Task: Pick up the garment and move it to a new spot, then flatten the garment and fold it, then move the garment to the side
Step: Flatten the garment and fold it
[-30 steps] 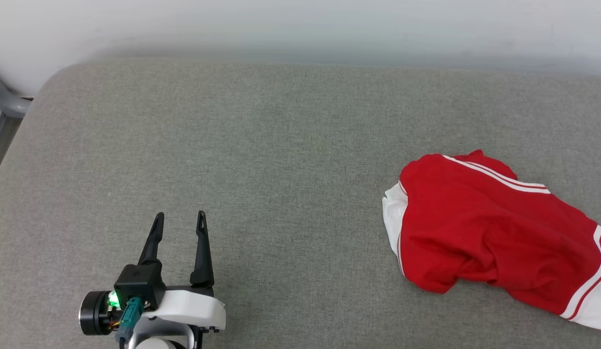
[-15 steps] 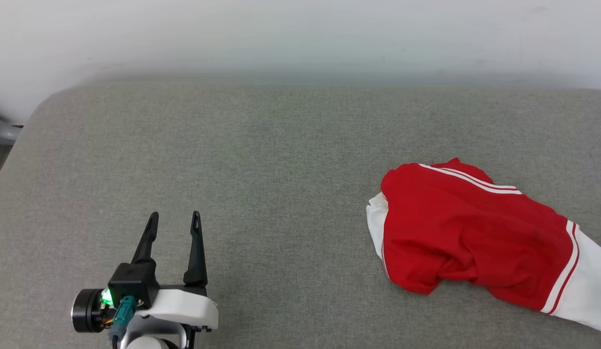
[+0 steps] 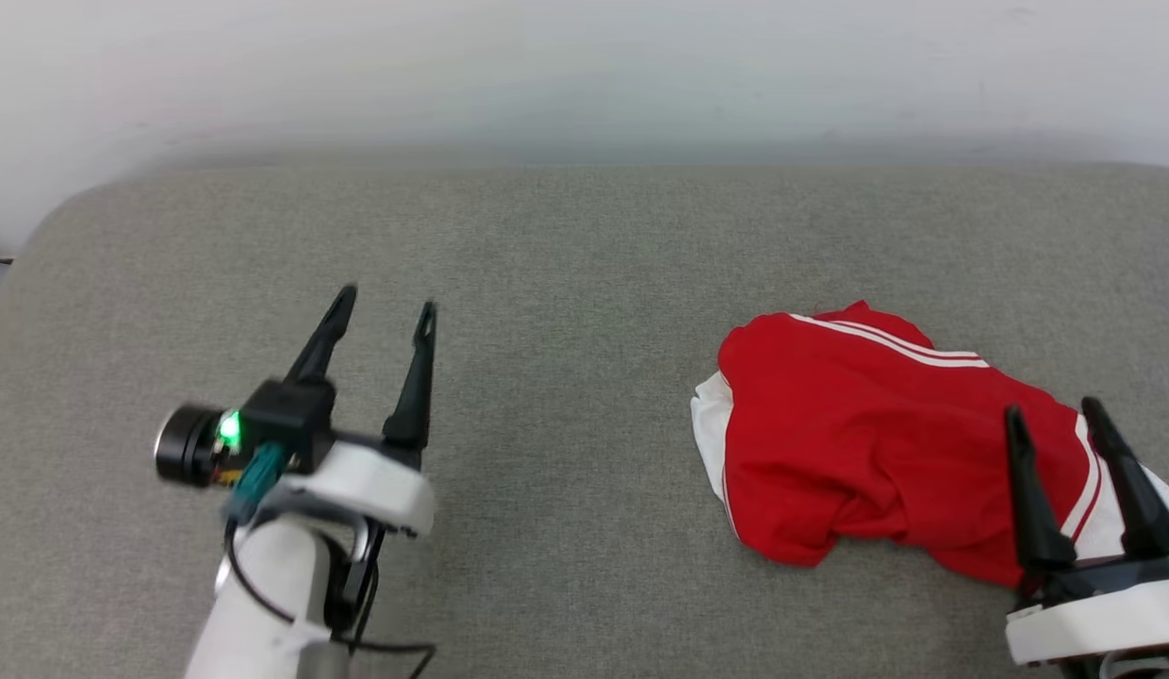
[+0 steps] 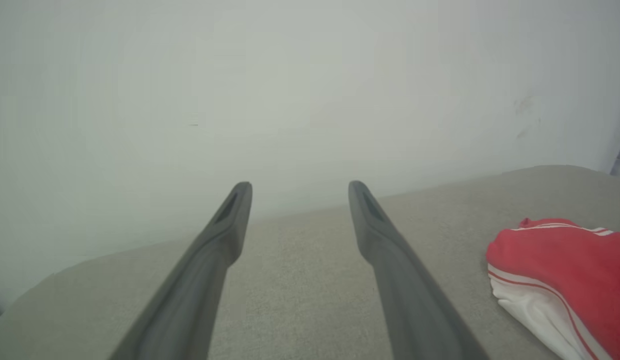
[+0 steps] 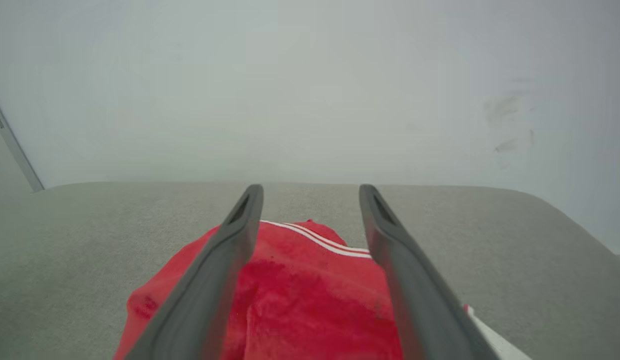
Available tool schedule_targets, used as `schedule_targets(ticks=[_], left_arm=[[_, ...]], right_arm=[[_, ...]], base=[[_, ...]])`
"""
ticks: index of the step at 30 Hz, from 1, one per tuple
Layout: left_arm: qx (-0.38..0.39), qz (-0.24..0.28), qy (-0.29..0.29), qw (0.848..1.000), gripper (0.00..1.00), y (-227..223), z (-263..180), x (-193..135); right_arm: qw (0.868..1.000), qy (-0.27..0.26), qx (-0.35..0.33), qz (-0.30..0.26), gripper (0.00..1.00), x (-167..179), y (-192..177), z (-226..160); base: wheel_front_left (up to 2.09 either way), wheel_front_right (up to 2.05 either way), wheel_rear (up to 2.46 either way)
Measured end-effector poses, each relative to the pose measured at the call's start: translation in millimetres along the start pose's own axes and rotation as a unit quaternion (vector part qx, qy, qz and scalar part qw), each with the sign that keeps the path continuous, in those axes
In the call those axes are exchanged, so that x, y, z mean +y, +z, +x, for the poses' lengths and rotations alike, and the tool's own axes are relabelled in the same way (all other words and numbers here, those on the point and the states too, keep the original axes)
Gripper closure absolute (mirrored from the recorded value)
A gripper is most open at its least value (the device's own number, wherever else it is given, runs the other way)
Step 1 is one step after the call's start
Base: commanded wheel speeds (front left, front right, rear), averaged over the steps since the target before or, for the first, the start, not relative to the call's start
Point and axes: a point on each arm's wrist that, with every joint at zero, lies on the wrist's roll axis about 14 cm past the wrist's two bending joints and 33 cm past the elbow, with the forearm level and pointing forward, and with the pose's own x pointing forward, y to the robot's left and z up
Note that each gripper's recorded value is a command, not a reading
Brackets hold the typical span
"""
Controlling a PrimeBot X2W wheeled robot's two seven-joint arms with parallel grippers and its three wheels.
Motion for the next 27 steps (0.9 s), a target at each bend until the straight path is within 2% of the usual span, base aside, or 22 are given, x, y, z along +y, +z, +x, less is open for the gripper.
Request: schedule_targets(ticks=[6, 9, 16, 21, 22, 27], left_arm=[[0.017, 0.018, -0.082, 0.996, 0.0, 10, 48, -32], [0.044, 0.022, -0.134, 0.99, 0.0, 10, 66, -58], [0.136, 0.047, -0.248, 0.958, 0.0, -10, 88, -110], [0.245, 0.077, -0.313, 0.915, 0.0, -50, 81, -140], [0.295, 0.09, -0.343, 0.887, 0.0, -68, 76, -155], [0.374, 0.117, -0.393, 0.832, 0.0, -102, 57, -174]], right_arm=[[1.0, 0.004, 0.013, 0.008, 0.0, 9, -8, -5], [1.0, 0.001, 0.018, 0.005, 0.0, 7, -10, -5], [0.999, -0.012, 0.029, -0.005, 0.0, -4, -17, -6], [0.999, -0.026, 0.035, -0.011, 0.0, -15, -21, -7], [0.999, -0.033, 0.041, -0.014, 0.0, -20, -25, -7], [0.997, -0.044, 0.053, -0.021, 0.0, -30, -32, -6]], base=[[0.0, 0.0, 0.0], [0.0, 0.0, 0.0], [0.0, 0.0, 0.0], [0.0, 0.0, 0.0], [0.0, 0.0, 0.0], [0.0, 0.0, 0.0]])
